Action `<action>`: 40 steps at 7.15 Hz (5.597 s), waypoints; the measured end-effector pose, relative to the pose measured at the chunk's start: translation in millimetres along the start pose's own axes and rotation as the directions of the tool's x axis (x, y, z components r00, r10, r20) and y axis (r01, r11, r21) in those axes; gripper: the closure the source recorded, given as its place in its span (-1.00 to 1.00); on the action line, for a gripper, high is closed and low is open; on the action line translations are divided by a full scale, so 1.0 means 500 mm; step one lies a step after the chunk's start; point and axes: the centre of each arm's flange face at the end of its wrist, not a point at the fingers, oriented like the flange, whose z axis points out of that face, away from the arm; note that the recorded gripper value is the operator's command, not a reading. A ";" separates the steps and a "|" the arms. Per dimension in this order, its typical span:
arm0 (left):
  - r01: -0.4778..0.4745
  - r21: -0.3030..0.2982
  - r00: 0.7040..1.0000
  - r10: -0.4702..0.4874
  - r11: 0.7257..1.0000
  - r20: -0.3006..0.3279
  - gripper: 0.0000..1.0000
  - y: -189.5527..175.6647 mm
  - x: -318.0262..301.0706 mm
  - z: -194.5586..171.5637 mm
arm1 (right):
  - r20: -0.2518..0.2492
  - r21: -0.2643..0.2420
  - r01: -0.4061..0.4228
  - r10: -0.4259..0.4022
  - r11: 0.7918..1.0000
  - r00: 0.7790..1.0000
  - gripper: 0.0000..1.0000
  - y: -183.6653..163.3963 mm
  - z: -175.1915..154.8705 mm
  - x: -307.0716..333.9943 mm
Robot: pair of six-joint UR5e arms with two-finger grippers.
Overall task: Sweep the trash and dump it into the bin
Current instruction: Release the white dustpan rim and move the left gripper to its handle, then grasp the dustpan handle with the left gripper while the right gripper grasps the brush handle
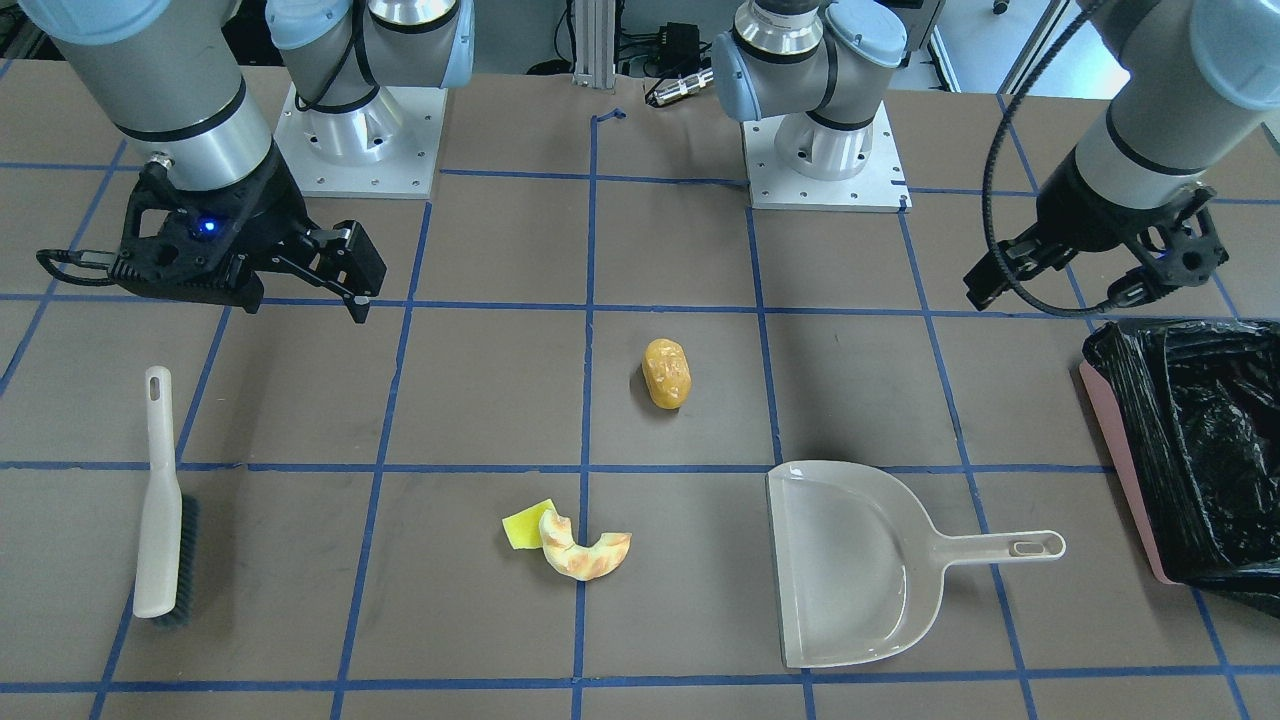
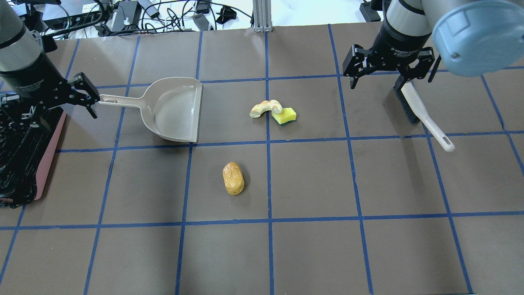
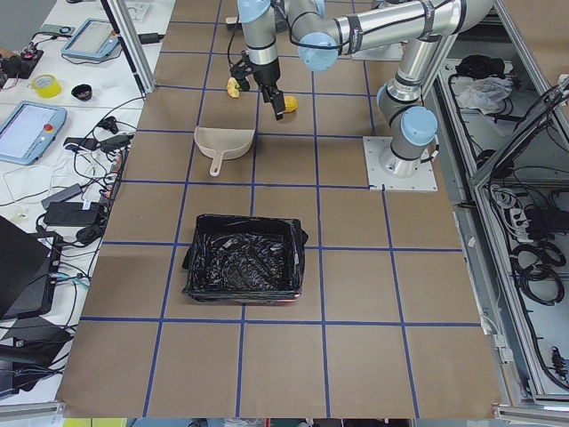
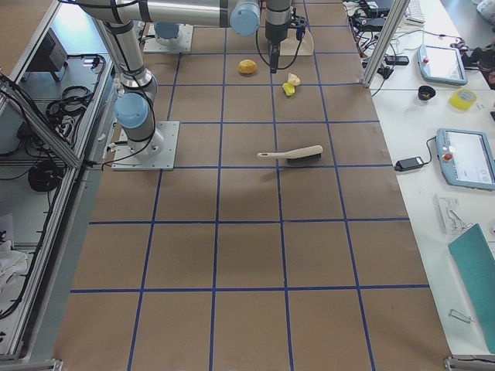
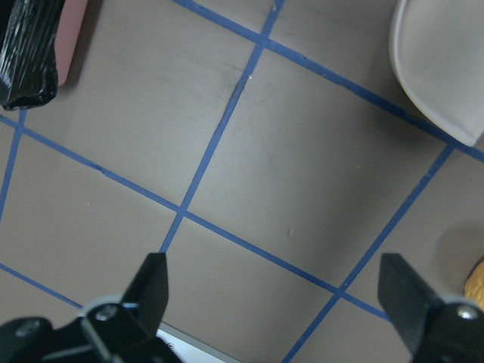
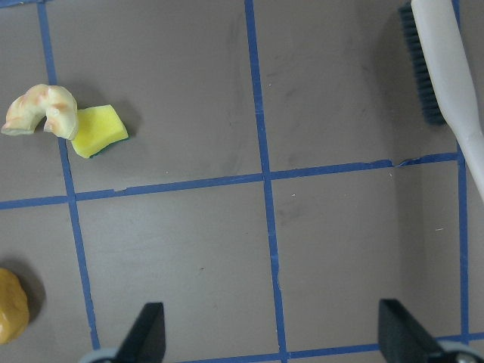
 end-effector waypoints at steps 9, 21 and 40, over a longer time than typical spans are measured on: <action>0.723 0.044 0.681 -0.701 0.689 -0.214 -0.53 -0.293 0.048 0.117 | -0.002 -0.049 0.271 -0.271 0.961 0.963 -0.93 -0.097 0.118 0.271; 0.863 0.046 0.503 -0.849 0.503 -0.160 -0.88 -0.401 0.150 0.276 | -0.080 -0.129 0.366 -0.378 0.922 0.922 -0.99 -0.054 0.385 0.426; 0.883 -0.043 0.464 -0.884 0.467 -0.056 1.00 -0.382 0.155 0.335 | -0.075 -0.151 0.309 -0.323 0.939 0.944 -0.05 -0.071 0.452 0.433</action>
